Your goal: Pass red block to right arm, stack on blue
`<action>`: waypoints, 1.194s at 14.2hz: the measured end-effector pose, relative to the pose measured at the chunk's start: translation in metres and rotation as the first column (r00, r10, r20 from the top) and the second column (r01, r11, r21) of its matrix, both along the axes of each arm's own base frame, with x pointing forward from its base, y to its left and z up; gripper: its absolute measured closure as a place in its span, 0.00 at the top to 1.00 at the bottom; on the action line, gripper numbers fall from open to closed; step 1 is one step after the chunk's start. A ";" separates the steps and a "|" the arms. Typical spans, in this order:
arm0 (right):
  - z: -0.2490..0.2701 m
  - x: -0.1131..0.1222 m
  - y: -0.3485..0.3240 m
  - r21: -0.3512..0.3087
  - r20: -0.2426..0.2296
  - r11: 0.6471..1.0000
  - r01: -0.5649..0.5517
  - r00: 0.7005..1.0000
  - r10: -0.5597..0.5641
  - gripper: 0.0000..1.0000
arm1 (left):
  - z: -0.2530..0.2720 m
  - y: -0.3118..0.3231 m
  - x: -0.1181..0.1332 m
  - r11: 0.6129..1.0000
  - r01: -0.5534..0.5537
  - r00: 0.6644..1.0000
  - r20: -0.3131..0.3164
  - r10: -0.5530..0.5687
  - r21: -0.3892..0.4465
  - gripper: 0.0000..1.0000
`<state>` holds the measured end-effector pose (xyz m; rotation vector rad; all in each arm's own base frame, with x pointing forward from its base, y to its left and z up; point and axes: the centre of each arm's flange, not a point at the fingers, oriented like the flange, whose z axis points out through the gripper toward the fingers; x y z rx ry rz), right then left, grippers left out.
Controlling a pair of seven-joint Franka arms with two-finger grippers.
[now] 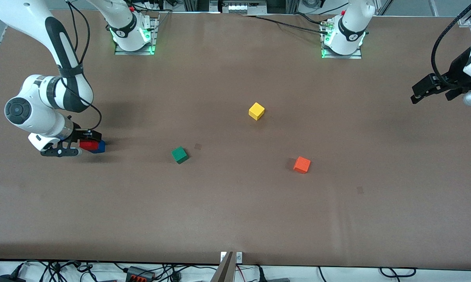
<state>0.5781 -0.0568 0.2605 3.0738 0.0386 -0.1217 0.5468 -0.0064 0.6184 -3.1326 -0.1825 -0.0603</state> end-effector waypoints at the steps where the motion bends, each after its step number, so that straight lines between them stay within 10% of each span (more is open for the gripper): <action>1: 0.010 0.003 0.001 0.002 -0.004 1.000 0.004 1.000 -0.004 1.00 | 0.000 0.000 0.000 1.000 0.000 1.000 0.000 0.000 0.000 1.00; 7: 0.138 0.043 0.010 0.012 -0.064 1.000 0.013 0.998 -0.013 1.00 | 0.000 0.000 0.000 1.000 0.000 1.000 0.000 0.000 0.000 1.00; 17: 0.313 0.055 0.023 0.007 0.021 0.999 0.035 0.999 -0.035 1.00 | 0.002 -0.002 0.006 1.000 0.003 1.000 0.008 -0.003 0.000 1.00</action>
